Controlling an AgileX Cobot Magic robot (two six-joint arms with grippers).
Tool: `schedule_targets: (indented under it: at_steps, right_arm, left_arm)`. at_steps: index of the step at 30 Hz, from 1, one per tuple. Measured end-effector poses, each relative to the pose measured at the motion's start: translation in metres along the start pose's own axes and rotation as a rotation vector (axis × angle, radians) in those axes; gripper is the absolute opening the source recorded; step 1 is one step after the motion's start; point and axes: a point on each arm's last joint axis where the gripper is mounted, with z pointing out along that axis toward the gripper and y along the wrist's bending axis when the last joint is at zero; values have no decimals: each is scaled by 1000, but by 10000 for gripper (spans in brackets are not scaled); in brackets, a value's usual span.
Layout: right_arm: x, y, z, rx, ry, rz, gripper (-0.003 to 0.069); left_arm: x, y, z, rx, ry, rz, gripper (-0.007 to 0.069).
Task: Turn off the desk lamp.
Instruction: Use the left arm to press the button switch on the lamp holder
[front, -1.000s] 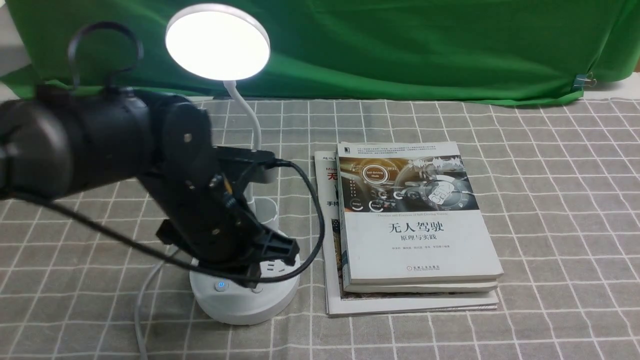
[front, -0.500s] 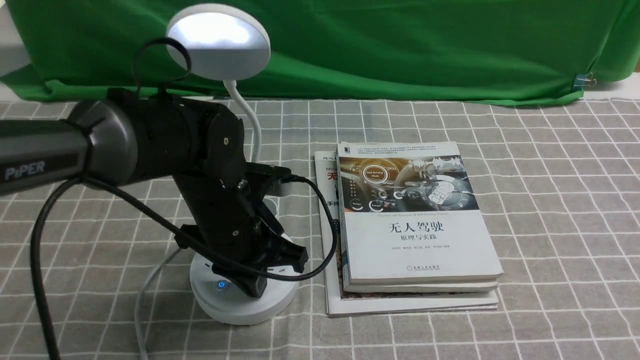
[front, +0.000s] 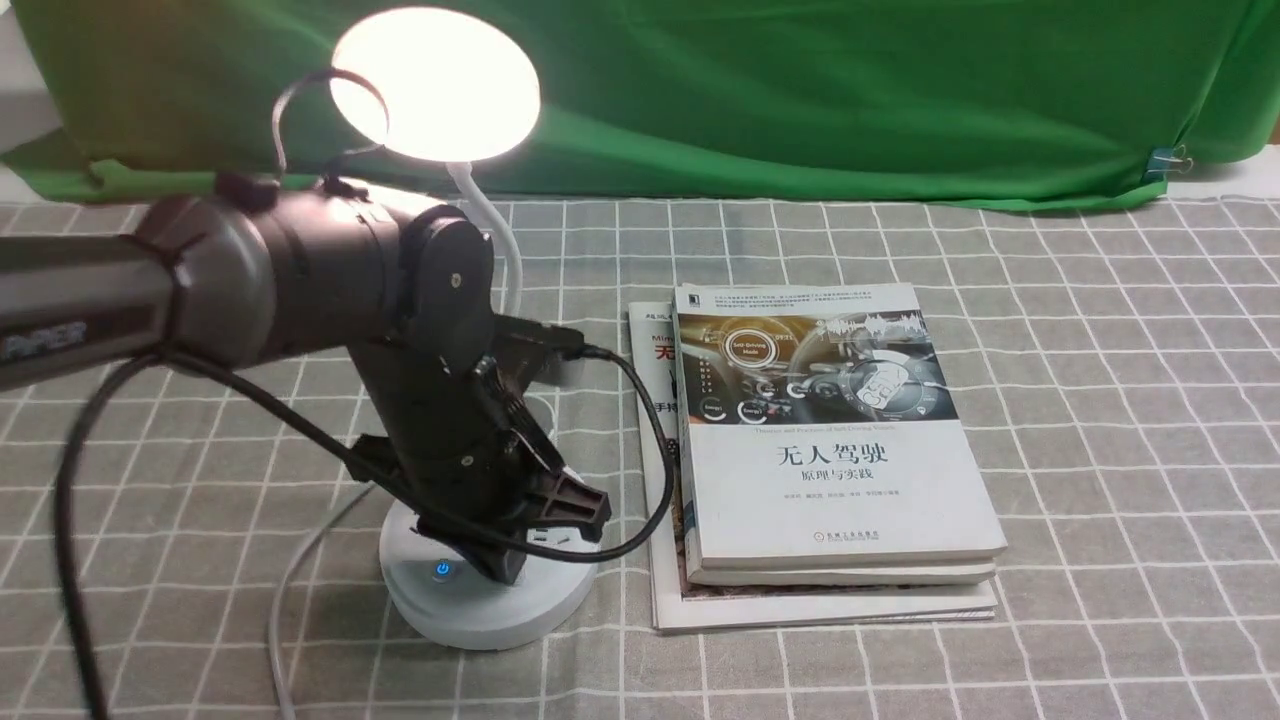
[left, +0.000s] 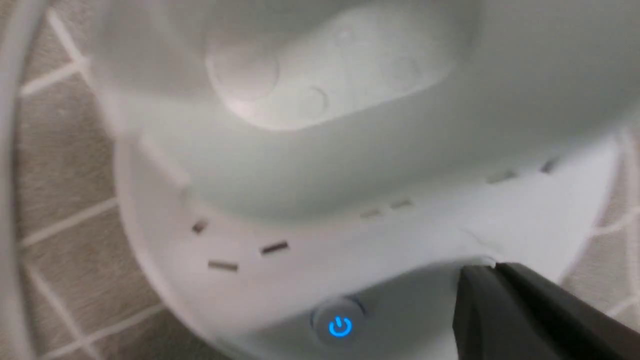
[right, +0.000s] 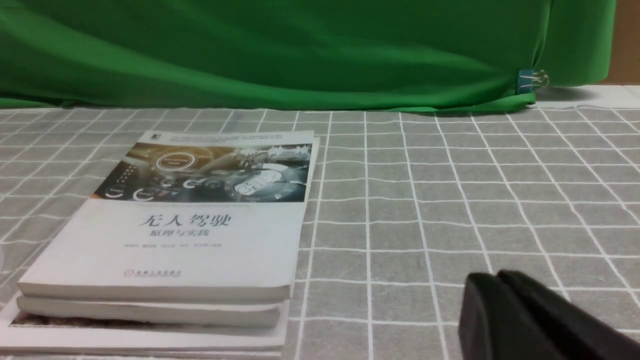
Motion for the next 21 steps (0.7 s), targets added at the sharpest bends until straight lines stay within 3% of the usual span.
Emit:
schedule_targets:
  at_steps: [5, 13, 21]
  right_arm:
    - [0, 0, 0, 0, 1, 0, 36]
    - [0, 0, 0, 0, 1, 0, 36]
    - [0, 0, 0, 0, 1, 0, 36]
  left_arm:
    - [0, -2, -14, 1, -63, 5, 1]
    - [-3, 1, 18, -4, 33, -8, 1]
    - [-6, 1, 18, 1, 33, -9, 1]
